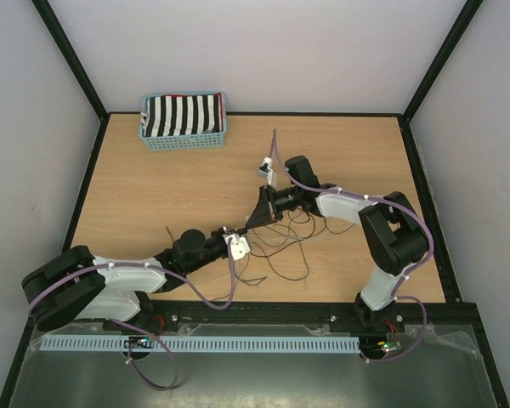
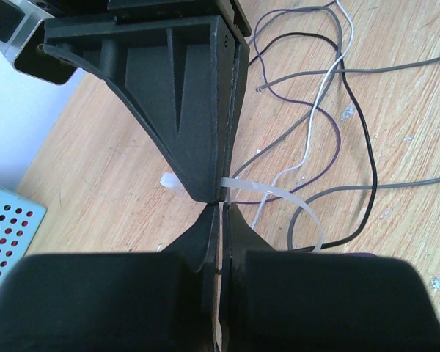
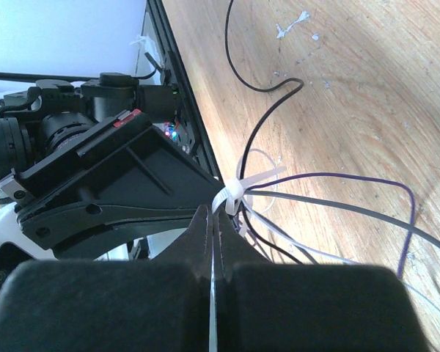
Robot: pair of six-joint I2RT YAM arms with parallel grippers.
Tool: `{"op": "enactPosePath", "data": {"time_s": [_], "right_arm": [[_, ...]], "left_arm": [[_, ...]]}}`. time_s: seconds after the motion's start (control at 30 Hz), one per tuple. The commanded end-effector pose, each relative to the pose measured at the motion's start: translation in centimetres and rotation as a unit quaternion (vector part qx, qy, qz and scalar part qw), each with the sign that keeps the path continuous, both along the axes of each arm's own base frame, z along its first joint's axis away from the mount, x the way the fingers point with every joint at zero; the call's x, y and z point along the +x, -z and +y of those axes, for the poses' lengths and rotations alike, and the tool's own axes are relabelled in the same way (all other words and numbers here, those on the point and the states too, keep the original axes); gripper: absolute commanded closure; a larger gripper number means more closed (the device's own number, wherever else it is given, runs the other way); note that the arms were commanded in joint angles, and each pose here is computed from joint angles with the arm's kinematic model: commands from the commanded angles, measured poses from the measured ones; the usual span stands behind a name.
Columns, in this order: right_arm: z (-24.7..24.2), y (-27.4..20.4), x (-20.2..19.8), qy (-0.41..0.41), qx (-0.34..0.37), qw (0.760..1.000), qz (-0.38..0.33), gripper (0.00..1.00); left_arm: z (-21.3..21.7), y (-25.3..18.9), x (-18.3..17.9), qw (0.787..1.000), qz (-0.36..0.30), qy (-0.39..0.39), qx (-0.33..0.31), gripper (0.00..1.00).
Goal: Zip-tie the wires
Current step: Tie the cable at the center of the board.
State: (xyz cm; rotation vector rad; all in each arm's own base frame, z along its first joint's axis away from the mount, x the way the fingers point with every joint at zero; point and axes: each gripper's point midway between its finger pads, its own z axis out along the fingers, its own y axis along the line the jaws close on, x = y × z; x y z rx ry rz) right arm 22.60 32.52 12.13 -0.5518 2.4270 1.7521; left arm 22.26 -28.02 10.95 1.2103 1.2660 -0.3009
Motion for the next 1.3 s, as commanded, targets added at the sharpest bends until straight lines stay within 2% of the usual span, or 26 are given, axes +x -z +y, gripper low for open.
{"op": "enactPosePath", "data": {"time_s": [0.0, 0.3, 0.6, 0.83, 0.97, 1.07, 1.17, 1.27], "right_arm": [[0.3, 0.2, 1.1, 0.011, -0.001, 1.000, -0.017, 1.00], [0.5, 0.1, 0.8, 0.006, 0.012, 1.000, -0.010, 1.00], [0.1, 0.0, 0.2, -0.003, 0.015, 1.000, -0.015, 1.00], [-0.3, 0.5, 0.0, -0.006, 0.011, 0.999, -0.037, 1.00], [-0.4, 0.5, 0.0, -0.008, 0.012, 0.999, -0.048, 1.00], [-0.5, 0.5, -0.1, -0.011, 0.013, 0.998, -0.057, 1.00], [-0.6, 0.5, -0.2, -0.012, 0.013, 0.998, -0.066, 1.00], [-0.6, 0.5, -0.2, -0.013, 0.014, 0.997, -0.071, 1.00]], "left_arm": [[-1.5, -3.5, -0.8, 0.998, -0.030, 0.032, -0.055, 1.00], [-2.0, -3.2, -0.7, 0.998, -0.022, 0.035, -0.054, 1.00], [-1.3, -2.1, 0.4, 0.998, 0.008, 0.003, -0.066, 1.00], [1.9, -2.6, 1.7, 0.989, 0.047, -0.065, -0.121, 1.00], [3.7, -3.9, 2.5, 0.972, 0.095, -0.115, -0.184, 0.88], [5.2, -3.2, 3.0, 0.946, 0.209, -0.153, -0.193, 0.76], [6.0, -4.9, 3.3, 0.923, 0.267, -0.145, -0.238, 0.65], [6.8, -5.9, 3.4, 0.892, 0.325, -0.138, -0.281, 0.58]]}}
